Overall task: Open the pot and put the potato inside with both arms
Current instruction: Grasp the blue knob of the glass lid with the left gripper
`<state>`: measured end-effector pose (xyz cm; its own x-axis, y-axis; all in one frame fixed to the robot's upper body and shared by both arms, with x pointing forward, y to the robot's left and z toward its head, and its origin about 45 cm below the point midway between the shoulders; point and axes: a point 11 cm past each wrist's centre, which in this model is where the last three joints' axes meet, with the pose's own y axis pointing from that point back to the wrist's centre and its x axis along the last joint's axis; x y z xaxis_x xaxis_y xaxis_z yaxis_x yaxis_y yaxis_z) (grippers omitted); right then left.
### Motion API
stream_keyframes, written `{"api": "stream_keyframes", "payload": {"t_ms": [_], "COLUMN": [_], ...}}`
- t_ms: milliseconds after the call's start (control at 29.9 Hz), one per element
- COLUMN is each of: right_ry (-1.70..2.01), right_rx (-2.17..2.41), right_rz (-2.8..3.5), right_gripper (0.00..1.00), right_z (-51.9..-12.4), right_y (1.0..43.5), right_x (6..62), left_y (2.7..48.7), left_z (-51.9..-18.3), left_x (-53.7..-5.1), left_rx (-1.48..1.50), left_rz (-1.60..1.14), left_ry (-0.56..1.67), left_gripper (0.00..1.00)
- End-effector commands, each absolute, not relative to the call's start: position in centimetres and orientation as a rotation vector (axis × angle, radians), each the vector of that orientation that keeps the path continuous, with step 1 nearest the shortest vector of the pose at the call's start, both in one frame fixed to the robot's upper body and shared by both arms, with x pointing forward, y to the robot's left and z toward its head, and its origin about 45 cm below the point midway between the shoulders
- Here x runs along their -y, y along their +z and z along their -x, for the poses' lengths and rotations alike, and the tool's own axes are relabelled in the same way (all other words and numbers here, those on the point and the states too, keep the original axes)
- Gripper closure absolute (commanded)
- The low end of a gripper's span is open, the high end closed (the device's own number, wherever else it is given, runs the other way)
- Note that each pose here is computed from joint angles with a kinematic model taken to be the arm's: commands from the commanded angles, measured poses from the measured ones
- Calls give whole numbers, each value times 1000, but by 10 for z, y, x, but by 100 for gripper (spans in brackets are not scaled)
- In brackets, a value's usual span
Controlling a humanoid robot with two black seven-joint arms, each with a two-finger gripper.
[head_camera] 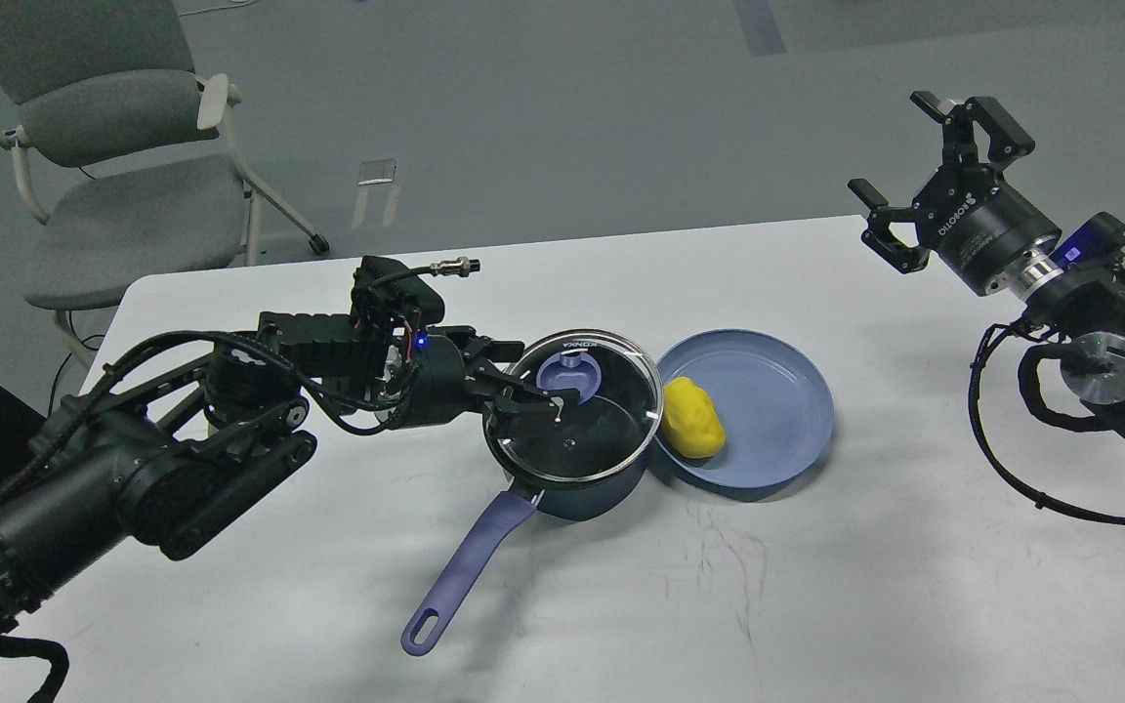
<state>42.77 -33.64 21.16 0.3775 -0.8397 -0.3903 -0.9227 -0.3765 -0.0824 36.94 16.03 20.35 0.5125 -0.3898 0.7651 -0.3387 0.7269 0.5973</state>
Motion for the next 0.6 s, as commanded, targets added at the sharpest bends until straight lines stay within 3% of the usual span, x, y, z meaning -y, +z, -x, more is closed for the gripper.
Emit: {"api": "stream_keyframes", "payload": {"t_ms": [0, 301, 568], "right_ry": [412, 410, 411], "right_rx": [-1553, -1551, -1551], "right_rz": [2355, 2353, 2355], "right_gripper": [0, 0, 0], "right_z": [-428, -428, -428], "right_y": [212, 213, 212], "right_x": [337, 336, 336], "left_y": [206, 220, 207], "left_z": [-369, -365, -361], "left_x": [-158, -145, -149], "left_rx": [1070, 1105, 1080], "left_rz": [-788, -747, -767], "left_ry": [-37, -61, -81], "left_gripper": [3, 3, 3]}}
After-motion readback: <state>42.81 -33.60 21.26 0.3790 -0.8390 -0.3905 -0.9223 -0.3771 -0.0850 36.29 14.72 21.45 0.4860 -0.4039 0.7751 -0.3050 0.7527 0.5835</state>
